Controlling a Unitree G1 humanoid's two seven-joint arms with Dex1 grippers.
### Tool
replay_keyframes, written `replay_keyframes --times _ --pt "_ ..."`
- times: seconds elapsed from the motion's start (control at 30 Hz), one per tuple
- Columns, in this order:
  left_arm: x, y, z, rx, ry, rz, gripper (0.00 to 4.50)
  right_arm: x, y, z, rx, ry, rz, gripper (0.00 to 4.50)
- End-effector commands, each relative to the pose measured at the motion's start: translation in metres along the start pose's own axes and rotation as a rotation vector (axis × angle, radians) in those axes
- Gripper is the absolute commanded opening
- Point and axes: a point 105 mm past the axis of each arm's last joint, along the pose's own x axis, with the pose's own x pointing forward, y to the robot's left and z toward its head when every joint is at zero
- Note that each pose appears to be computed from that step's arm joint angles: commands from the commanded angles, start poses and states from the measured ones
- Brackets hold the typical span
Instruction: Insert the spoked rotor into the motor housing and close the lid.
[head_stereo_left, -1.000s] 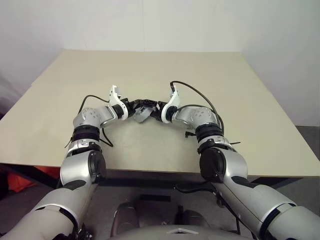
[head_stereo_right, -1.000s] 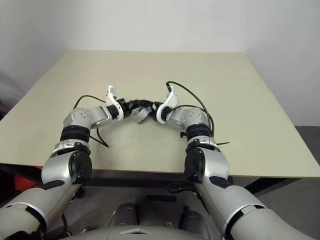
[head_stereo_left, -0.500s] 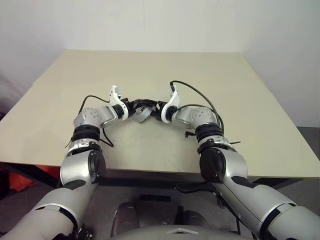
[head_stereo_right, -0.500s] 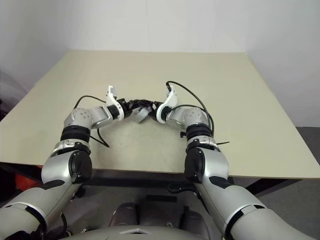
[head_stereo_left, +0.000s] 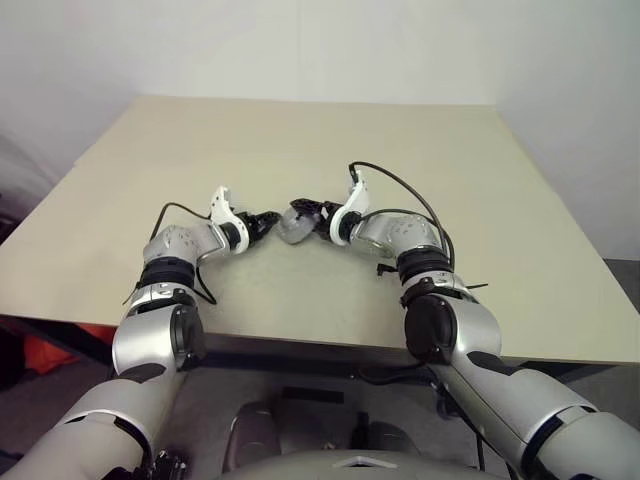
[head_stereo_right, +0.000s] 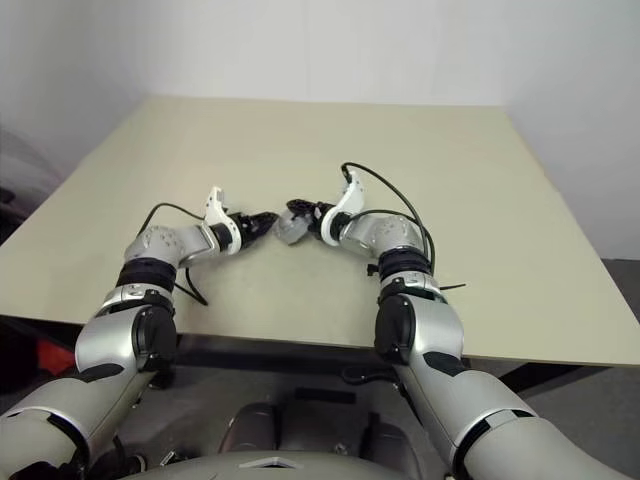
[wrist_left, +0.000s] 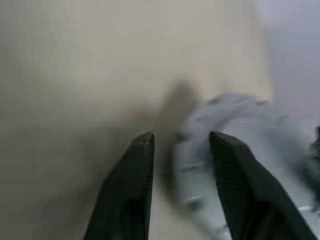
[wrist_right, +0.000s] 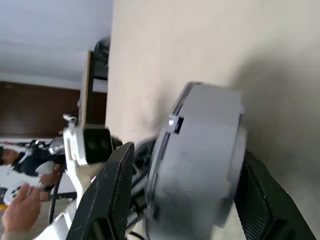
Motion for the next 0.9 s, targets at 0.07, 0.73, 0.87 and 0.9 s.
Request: replay_keyframes --times 0.07,0.73,0.87,0.9 --pt "0.005 -0.007 -0.006 0.005 0.035 -0.016 1.71 0.002 0.023 0.01 -0.024 -0.037 0.073 3.23" --pt "0.004 -0.005 -0.003 0.016 0.023 -0.004 1.73 -0.001 -0.014 0.003 -0.141 0.01 -0.114 1.99" --pt "0.004 -0.005 -0.001 0.025 0.01 -0.007 1.73 -0.004 -0.02 0.009 -0.08 -0.024 -0.13 1.99" --pt "0.003 -0.006 0.001 0.025 -0.001 -0.015 1.73 -0.006 -0.021 0.013 -0.045 -0.046 -0.13 1.99"
